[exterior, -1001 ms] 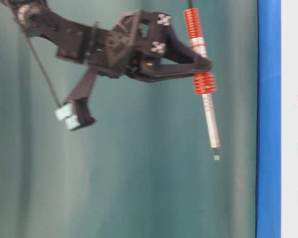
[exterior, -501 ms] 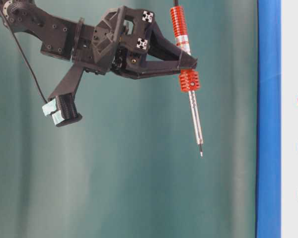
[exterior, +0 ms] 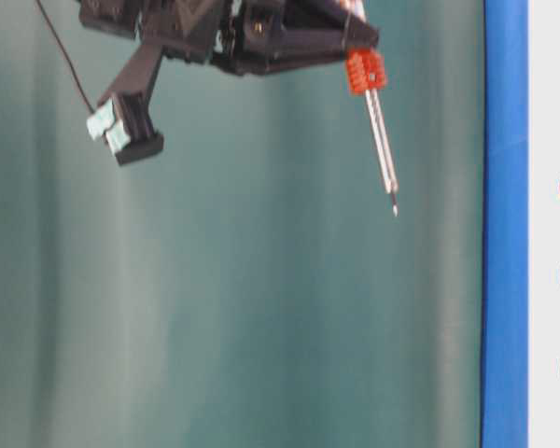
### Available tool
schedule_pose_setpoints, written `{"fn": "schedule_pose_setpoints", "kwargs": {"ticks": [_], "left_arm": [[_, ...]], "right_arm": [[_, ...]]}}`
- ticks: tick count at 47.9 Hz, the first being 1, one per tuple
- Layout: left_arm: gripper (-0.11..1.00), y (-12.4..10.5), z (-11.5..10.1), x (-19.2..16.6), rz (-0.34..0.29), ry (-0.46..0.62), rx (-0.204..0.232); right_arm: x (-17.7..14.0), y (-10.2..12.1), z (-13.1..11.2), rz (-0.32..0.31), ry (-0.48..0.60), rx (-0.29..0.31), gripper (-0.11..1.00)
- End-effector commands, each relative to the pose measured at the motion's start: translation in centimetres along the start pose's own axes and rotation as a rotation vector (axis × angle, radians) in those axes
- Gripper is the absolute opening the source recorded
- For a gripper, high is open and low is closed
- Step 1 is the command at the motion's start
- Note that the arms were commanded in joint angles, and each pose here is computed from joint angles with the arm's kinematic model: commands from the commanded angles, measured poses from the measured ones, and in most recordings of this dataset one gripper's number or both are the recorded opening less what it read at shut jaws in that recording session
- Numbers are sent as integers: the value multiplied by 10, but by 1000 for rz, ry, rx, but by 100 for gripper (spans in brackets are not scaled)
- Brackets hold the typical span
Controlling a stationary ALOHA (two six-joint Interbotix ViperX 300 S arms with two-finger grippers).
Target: Touch the tip of the soldering iron to the mark.
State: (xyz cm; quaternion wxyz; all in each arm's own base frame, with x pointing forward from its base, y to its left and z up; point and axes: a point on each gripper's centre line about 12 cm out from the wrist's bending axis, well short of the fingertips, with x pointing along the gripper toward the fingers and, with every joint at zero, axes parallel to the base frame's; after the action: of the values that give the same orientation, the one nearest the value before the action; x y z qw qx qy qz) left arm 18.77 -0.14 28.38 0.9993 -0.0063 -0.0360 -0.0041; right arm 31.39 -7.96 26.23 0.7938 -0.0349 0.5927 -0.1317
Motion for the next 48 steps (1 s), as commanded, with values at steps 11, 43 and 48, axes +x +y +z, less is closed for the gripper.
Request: {"fn": "schedule_pose_setpoints", "kwargs": {"ticks": [11,43,48], "left_arm": [[0,0,5,1,-1,-18,6],[0,0,5,1,-1,-17,9],[0,0,6,1,-1,-20,6]], "right_arm": [[-13,-2,-5,4,-35,12,6],[58,15,-14,48,90,-9,6],[70,17,-16,55,98,-10,6]]}}
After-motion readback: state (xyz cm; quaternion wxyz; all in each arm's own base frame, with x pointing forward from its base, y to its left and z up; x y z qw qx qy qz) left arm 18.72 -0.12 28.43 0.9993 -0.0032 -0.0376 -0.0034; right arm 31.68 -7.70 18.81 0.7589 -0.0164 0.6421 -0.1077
